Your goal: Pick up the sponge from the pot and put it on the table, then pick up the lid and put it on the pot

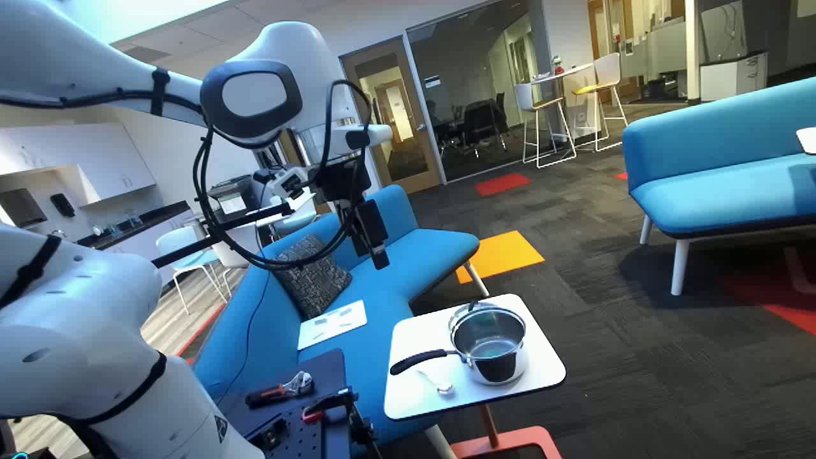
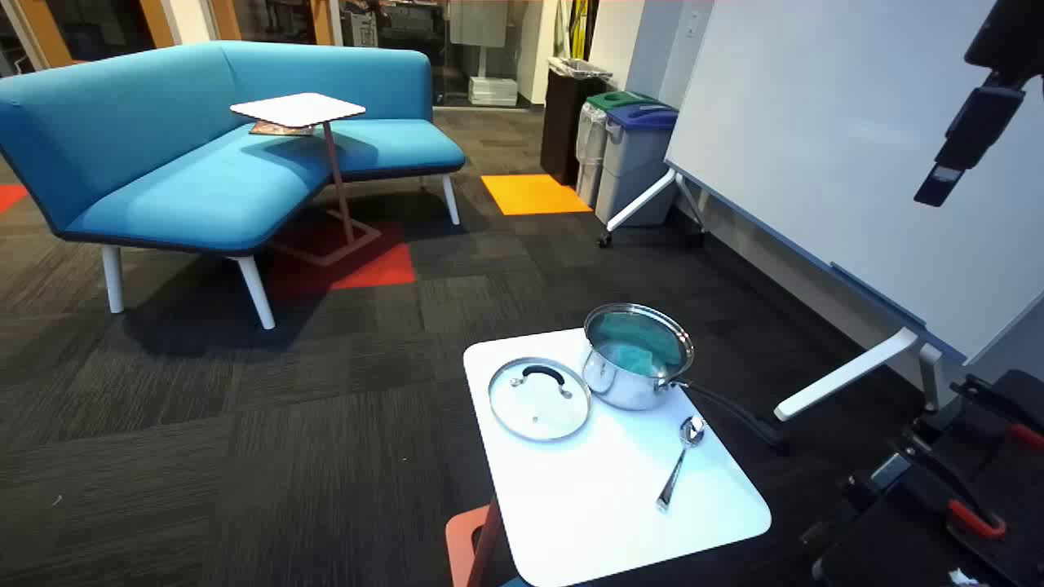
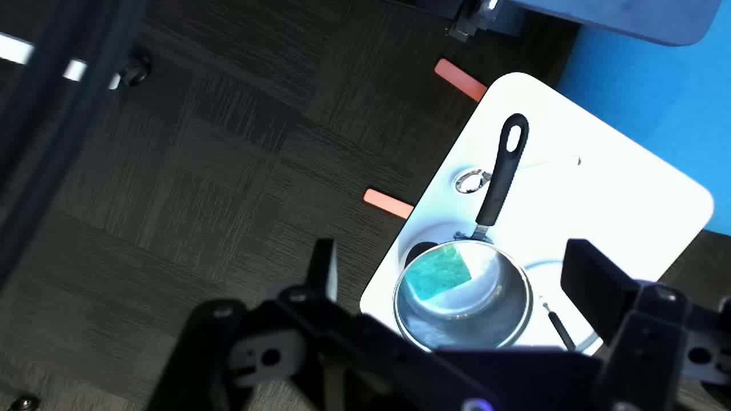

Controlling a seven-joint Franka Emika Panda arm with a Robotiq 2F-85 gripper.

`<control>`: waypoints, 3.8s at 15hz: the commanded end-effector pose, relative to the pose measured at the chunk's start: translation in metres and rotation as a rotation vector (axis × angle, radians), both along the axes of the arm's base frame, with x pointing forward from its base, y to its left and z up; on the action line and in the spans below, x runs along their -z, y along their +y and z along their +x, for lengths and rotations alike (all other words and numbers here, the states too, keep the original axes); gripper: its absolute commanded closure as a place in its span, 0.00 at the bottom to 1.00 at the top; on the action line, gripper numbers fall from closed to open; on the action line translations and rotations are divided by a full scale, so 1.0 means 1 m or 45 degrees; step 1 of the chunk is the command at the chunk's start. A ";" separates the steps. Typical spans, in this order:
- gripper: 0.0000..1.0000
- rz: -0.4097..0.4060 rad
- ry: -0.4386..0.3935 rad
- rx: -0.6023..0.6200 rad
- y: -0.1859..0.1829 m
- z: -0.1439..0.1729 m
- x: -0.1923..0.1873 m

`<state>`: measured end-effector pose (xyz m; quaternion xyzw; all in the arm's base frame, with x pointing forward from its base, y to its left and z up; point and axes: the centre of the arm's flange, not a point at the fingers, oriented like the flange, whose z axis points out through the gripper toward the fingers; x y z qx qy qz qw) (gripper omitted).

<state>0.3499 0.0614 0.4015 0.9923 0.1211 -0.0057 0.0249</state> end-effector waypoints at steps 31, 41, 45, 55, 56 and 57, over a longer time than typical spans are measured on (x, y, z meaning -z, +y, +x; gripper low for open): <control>0.00 0.083 -0.173 -0.006 0.133 0.123 0.112; 0.00 0.059 -0.006 0.033 0.142 0.181 0.218; 0.00 0.065 0.046 0.059 0.130 0.185 0.257; 0.00 0.158 -0.052 0.223 0.117 0.195 0.319; 0.00 0.161 -0.064 0.239 0.116 0.197 0.323; 0.00 0.157 -0.071 0.256 0.114 0.198 0.327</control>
